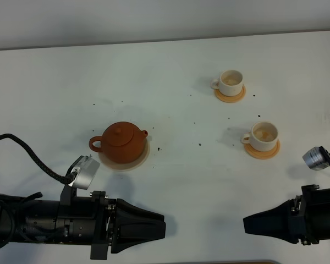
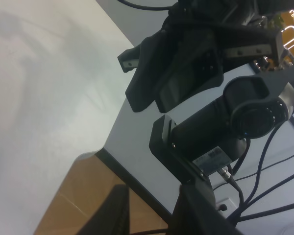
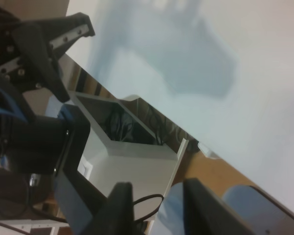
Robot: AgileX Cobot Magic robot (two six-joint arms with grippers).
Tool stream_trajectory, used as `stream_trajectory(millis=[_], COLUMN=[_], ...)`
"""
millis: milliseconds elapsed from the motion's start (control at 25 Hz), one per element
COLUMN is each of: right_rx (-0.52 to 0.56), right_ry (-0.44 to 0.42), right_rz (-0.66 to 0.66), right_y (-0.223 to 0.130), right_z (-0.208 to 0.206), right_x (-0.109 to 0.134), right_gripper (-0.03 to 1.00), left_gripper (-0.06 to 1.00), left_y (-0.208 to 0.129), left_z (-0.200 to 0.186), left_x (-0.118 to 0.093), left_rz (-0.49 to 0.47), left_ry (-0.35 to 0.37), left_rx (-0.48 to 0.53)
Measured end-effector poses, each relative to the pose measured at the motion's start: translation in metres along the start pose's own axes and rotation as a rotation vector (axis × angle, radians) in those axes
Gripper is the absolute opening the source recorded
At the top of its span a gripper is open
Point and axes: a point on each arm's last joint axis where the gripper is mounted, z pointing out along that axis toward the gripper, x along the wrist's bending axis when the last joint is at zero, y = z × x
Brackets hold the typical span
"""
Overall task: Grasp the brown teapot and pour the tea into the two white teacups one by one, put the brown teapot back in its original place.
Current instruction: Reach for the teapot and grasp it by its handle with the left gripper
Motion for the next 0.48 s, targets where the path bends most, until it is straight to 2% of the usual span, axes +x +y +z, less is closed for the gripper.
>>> stream_trajectory(millis=[480], right_rx=[-0.009], right_ry=[0.0], right_rz=[0.005], right_y=[0.0008], right_z=[0.0], right_x=[0.0], right_gripper=[0.24], left_gripper=[0.25], left_y=[0.0], left_z=[0.0], left_x=[0.0], left_rz=[0.0], left_ry=[0.0], left_rx=[0.0])
